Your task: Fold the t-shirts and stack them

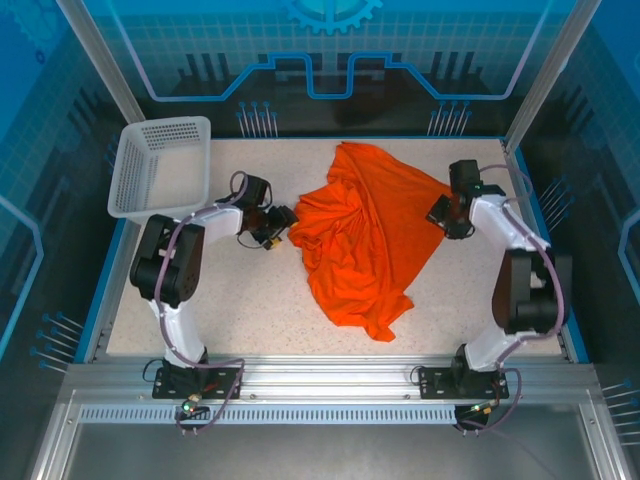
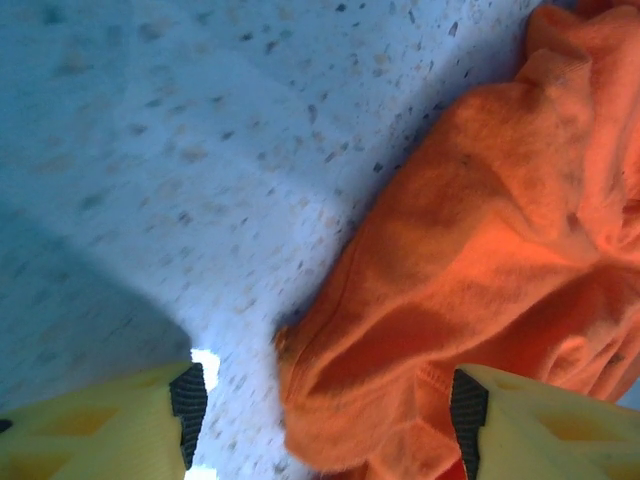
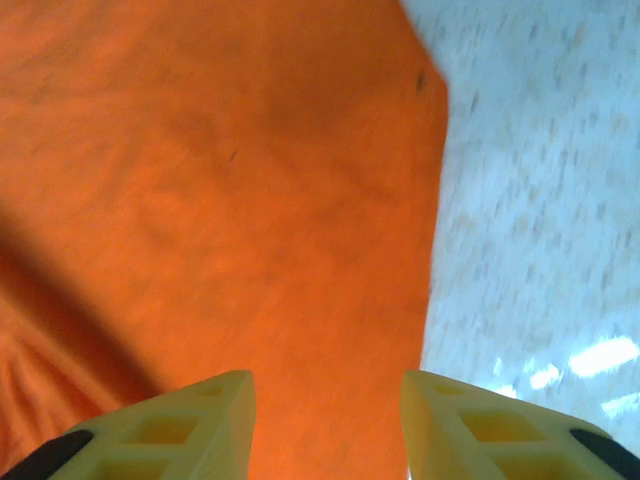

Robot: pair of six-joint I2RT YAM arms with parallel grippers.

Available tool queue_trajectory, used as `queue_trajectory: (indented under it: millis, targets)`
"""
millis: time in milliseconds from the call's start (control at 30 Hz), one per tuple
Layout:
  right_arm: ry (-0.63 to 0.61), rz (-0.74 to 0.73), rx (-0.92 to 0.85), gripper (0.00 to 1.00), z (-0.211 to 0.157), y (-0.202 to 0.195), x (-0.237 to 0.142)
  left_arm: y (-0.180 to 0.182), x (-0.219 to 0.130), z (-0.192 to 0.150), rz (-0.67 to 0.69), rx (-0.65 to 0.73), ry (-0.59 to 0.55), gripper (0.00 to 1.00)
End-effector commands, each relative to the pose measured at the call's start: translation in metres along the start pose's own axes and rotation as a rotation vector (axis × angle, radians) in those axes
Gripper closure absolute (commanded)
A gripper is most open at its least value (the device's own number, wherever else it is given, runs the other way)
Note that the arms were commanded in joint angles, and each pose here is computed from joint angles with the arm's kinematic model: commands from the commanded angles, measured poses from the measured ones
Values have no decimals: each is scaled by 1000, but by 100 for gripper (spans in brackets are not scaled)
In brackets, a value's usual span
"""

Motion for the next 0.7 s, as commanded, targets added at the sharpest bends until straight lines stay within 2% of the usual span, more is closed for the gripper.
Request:
queue_trajectory:
  millis: [0, 67, 233, 333, 433, 533, 667]
  targets:
    - [47, 14, -20, 61, 23, -3, 25, -17, 14, 1, -53, 36, 49, 36]
    - [79, 3, -39, 65, 32, 0, 41, -22, 21, 0, -43, 62, 47, 40]
    - [127, -31, -30, 66, 45, 1, 68, -39, 35, 3, -29, 120, 48, 61]
    - [144, -30, 68, 69, 42, -13, 72, -48, 39, 5, -21, 139, 41, 80]
    - [152, 4, 188, 76, 29, -29, 73, -57, 33, 13, -3, 160, -7, 100]
    - [149, 48, 267, 82, 15, -37, 68, -72, 16, 26, 16, 196, -89, 100]
    - [156, 102, 332, 82, -11, -36, 58, -102, -28, 49, 59, 266, -247, 100]
Point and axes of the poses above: each hand's point on the last joint's axis, 136 mm out from that joint toward the fingers, its own x axis out along the fingers, its own y axis along the line the jaws close on, z = x × y, the point moved 3 cm from there along -x, back along the fingers, and after that the axes turned 8 degrees about -x, right-handed, at the moved point
